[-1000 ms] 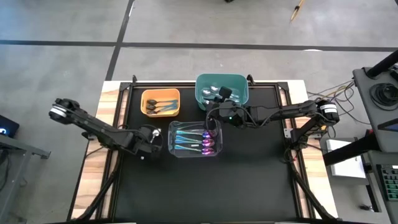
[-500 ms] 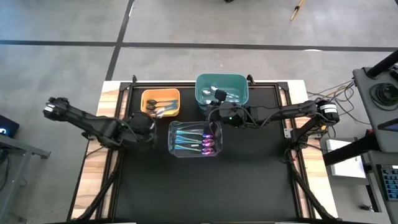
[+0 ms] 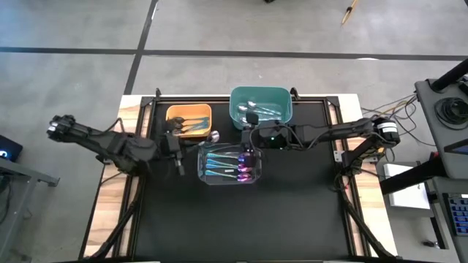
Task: Sort silverware by color (type)
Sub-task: Put the blue patterned spoon into the green bin
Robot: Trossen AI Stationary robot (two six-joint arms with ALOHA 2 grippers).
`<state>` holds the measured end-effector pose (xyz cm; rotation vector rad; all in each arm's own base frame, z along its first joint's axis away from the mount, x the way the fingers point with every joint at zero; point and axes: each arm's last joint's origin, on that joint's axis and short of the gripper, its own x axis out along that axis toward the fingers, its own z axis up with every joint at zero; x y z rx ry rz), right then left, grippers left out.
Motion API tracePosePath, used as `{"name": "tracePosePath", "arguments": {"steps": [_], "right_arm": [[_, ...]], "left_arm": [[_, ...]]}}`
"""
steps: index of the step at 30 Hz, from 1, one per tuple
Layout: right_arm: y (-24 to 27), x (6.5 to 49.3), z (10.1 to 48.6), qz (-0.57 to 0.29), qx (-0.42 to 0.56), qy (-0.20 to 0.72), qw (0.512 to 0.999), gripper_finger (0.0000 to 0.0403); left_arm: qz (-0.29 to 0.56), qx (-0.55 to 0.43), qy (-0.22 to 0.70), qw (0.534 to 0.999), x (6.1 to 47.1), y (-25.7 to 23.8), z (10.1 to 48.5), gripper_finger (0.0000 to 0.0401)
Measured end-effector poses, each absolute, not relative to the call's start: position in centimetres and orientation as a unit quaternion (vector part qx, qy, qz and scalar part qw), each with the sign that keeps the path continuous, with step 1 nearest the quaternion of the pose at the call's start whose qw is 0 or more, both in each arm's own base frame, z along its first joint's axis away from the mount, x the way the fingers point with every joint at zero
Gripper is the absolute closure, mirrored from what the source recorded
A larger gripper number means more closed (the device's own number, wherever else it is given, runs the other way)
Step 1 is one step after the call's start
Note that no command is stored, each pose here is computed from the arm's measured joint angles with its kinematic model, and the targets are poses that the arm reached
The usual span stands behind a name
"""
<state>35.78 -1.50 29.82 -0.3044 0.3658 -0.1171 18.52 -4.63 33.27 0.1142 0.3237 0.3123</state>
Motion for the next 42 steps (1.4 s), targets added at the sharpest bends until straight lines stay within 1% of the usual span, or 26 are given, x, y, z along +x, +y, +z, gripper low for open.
{"name": "tracePosePath", "arguments": {"steps": [5,8,12,15,19,24,35,42], "right_arm": [[-1.2,35.8,29.8,-0.012,-0.144,0.153,0.978,0.0326],[-1.1,35.8,29.8,0.003,-0.15,0.108,0.983,0.0326],[-0.9,35.8,29.8,-0.005,-0.149,0.031,0.988,0.0326],[-0.9,35.8,29.7,-0.006,-0.14,0.002,0.99,0.0326],[-0.7,35.8,29.9,0.028,-0.126,-0.011,0.992,0.0326],[-0.6,35.9,30.4,0.041,-0.118,-0.02,0.992,0.0326],[-0.5,36.1,30.9,0.044,-0.106,-0.028,0.993,0.0326],[-0.4,36.1,31.1,0.056,-0.117,-0.032,0.991,0.0326]], "left_arm": [[0.073,0.13,0.067,0.987,18.5,-4.5,33.1,0.0401],[0.079,0.151,0.016,0.985,18.5,-4.2,32.0,0.0401],[0.083,0.163,-0.034,0.982,18.7,-4.1,29.7,0.0401],[0.089,0.161,-0.064,0.981,18.7,-4.0,28.4,0.0401],[0.092,0.157,-0.075,0.98,18.8,-4.0,27.0,0.0401],[0.096,0.169,-0.084,0.977,19.2,-4.1,26.5,0.0401],[0.111,0.172,-0.096,0.974,21.0,-4.1,26.2,0.0401],[0.118,0.179,-0.079,0.974,22.5,-4.0,25.7,0.0401]]}}
